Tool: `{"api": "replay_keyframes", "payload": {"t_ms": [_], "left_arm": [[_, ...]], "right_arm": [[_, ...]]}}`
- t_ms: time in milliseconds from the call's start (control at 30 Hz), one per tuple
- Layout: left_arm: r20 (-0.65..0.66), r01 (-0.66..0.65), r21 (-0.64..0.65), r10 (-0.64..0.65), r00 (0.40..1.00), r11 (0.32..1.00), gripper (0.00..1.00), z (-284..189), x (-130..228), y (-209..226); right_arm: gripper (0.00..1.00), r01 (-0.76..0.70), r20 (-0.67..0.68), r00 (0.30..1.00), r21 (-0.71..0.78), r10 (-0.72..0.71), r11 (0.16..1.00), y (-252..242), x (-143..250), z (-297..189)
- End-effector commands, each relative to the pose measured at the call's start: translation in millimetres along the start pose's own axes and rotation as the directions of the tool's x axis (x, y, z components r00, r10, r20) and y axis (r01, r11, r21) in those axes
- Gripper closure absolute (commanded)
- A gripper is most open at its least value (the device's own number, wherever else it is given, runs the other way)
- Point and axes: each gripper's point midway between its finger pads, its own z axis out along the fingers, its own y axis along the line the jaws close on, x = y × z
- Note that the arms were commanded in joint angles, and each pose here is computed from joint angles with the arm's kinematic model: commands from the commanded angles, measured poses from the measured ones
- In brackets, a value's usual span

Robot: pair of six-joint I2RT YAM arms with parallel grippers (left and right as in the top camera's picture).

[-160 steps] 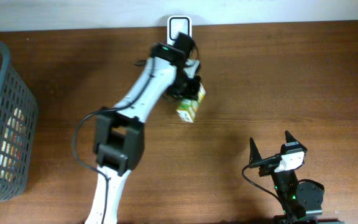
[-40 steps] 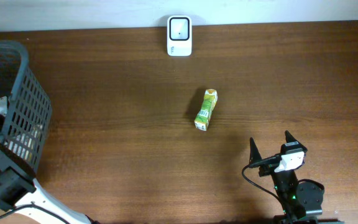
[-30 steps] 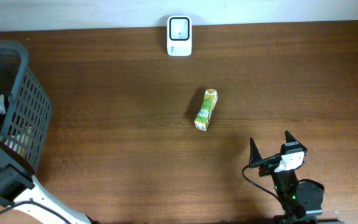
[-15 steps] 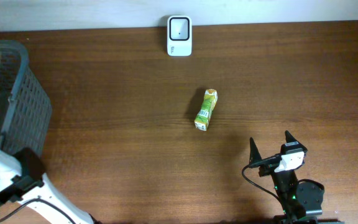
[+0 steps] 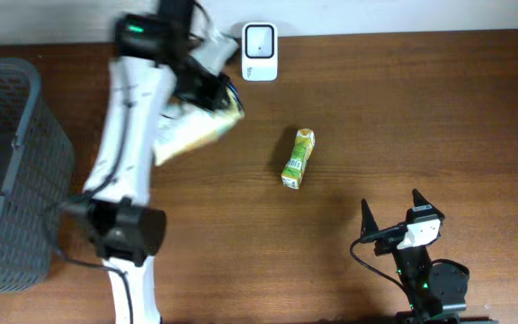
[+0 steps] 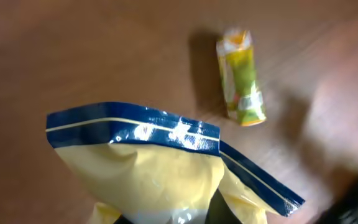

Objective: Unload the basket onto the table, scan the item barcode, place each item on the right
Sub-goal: 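Carry the white snack bag out and drop it beside the carton, then reach into the basket and grasp the green Kleenex tissue pack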

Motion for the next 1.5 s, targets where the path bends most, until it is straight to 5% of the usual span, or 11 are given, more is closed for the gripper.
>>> {"api": "replay_keyframes", "payload": {"t_ms": [0, 167, 233, 300, 567, 700, 767, 933, 1033, 1200, 1467], "left_arm": [[-0.18, -0.07, 0.008, 0.07, 0.981, 0.998, 1.0, 89.8, 40.9, -6.6], [-0.204, -0.05, 0.016, 0.053, 0.977, 0.999, 0.74, 143.5, 65.7, -0.4], [-0.179, -0.049, 0.019, 0.051, 0.982, 0.999, 0.46, 141.9, 59.1, -1.6], [-0.129, -0.054, 0.037, 0.059, 0.99, 0.998, 0.0, 132.6, 43.1, -6.3], [0.208, -0.043, -0.071, 0.057, 0.977, 0.997, 0.01, -20.5, -44.0, -4.2], [0.358, 0.046, -0.159, 0.014, 0.933, 0.986, 0.01, -132.6, -33.8, 18.5], [0.433, 0.217, -0.211, -0.108, 0.895, 0.953, 0.01, -180.0, -12.3, 48.0], [0.632, 0.642, -0.25, -0.38, 0.675, 0.725, 0.02, -276.8, 67.4, 128.0], [0.711, 0.87, -0.31, -0.514, 0.48, 0.384, 0.01, -313.8, 147.5, 184.1], [0.746, 0.952, -0.303, -0.613, 0.263, 0.04, 0.01, -321.9, 230.5, 237.2], [0.59, 0.928, -0.362, -0.793, 0.154, -0.09, 0.01, -232.1, 301.4, 306.5]], "right_arm": [[0.01, -0.001, -0.003, 1.0, -0.007, 0.001, 1.0, 1.8, 2.6, 0.3], [0.01, -0.001, -0.003, 1.0, -0.007, 0.001, 1.0, 1.8, 2.6, 0.3], [0.01, -0.001, -0.003, 1.0, -0.007, 0.001, 1.0, 1.8, 2.6, 0.3], [0.01, -0.001, -0.003, 1.0, -0.007, 0.001, 1.0, 1.8, 2.6, 0.3], [0.01, -0.001, -0.003, 1.0, -0.007, 0.001, 1.0, 1.8, 2.6, 0.3], [0.01, -0.001, -0.003, 1.0, -0.007, 0.001, 1.0, 1.8, 2.6, 0.3], [0.02, -0.001, -0.003, 1.0, -0.007, 0.001, 1.0, 1.8, 2.6, 0.3], [0.01, -0.001, -0.003, 1.0, -0.007, 0.001, 1.0, 1.8, 2.6, 0.3], [0.01, -0.001, -0.003, 1.0, -0.007, 0.001, 1.0, 1.8, 2.5, 0.3], [0.01, -0.001, -0.003, 1.0, -0.007, 0.001, 1.0, 1.8, 2.6, 0.3], [0.01, -0.001, -0.003, 1.0, -0.007, 0.001, 1.0, 1.8, 2.6, 0.3]]}}
